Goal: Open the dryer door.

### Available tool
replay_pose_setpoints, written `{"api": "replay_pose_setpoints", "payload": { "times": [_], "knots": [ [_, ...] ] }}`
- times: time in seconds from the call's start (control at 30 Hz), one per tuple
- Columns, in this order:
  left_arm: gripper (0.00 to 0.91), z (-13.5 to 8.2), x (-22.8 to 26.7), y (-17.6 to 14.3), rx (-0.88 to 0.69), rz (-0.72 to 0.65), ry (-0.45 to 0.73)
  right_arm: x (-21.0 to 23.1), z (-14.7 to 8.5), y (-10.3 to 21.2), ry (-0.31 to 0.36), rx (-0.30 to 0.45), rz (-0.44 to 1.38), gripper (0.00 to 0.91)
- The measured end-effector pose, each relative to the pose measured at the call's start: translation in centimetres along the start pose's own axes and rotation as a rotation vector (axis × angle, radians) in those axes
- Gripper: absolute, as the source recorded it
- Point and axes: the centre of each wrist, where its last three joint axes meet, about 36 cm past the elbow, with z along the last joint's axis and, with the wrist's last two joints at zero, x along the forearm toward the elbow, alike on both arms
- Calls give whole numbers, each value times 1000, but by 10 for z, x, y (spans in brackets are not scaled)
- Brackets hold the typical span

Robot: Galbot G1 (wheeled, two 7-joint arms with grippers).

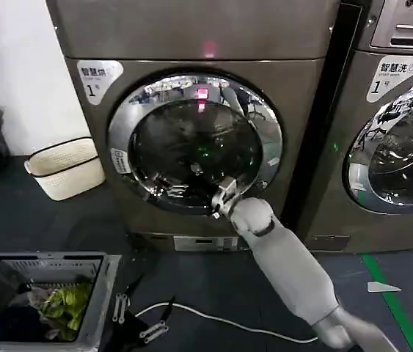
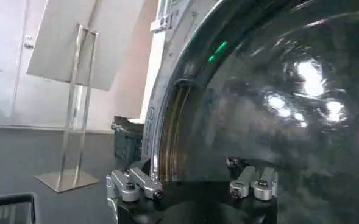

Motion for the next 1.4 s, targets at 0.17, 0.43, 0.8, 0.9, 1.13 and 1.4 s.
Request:
{"api": "replay_pose_setpoints", "payload": {
  "times": [0.17, 0.43, 0.8, 0.9, 1.13, 1.4],
  "knots": [
    [907, 1, -1, 0, 1, -2, -1, -11, 1, 9, 4, -1, 4, 907],
    [907, 1, -1, 0, 2, -5, -5, -29, 1, 16, 8, 8, 18, 907],
    [907, 0, 1, 0, 0, -11, -4, -53, 2, 26, 13, 15, 32, 907],
    [907, 0, 2, -1, 0, -12, -2, -58, 2, 27, 9, 16, 31, 907],
    [907, 0, 2, 0, -3, -16, -2, -70, 0, 30, 4, 12, 26, 907],
    [907, 0, 3, 2, -8, -23, 0, -78, -1, 34, 3, 12, 7, 907]
  ]
}}
